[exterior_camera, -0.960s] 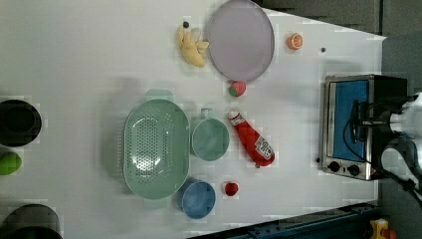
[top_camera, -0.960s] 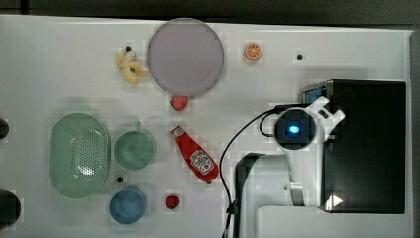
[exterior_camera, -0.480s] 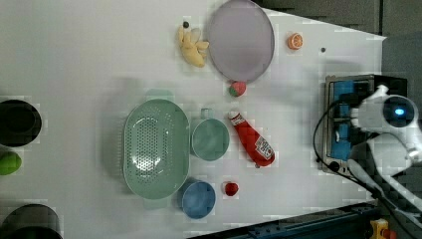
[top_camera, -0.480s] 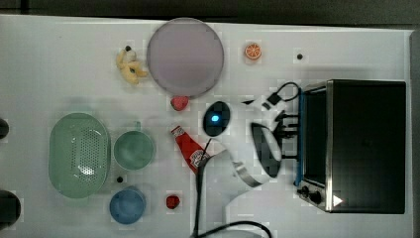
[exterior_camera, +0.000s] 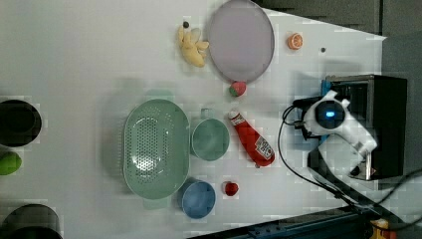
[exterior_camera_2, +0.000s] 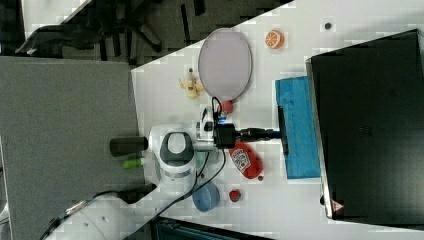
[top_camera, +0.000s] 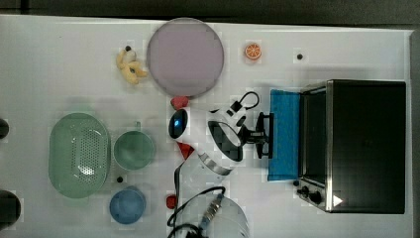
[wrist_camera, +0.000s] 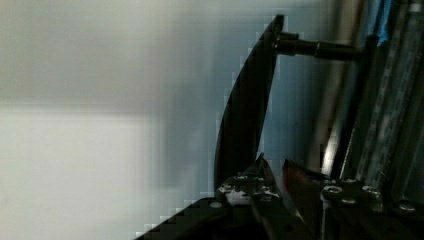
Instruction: Flap open oven.
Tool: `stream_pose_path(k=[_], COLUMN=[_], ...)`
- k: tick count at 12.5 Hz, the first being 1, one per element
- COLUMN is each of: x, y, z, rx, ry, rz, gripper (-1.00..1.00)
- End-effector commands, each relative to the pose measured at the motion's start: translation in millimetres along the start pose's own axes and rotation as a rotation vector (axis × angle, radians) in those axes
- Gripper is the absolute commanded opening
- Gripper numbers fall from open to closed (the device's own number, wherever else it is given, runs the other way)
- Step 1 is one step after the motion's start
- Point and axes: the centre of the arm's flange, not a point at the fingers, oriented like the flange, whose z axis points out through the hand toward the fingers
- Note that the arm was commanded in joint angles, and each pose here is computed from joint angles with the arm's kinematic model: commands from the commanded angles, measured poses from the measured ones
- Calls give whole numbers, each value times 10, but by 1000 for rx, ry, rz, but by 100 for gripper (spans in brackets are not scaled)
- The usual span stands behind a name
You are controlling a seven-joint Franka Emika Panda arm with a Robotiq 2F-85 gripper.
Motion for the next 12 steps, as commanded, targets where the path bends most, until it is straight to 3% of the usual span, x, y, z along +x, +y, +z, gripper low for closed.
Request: stream_pose_path(k=[1, 4, 8, 11, 12], x=[125, 186, 229, 411, 437], y=[-155, -341, -393, -207, -62], z=[-6, 164, 185, -213, -402], rx=[-39, -53, -27, 97, 170], ry=[14, -3, 16, 88, 70], rz=[72, 86, 91, 209, 312], gripper=[-65, -65, -65, -65, -65])
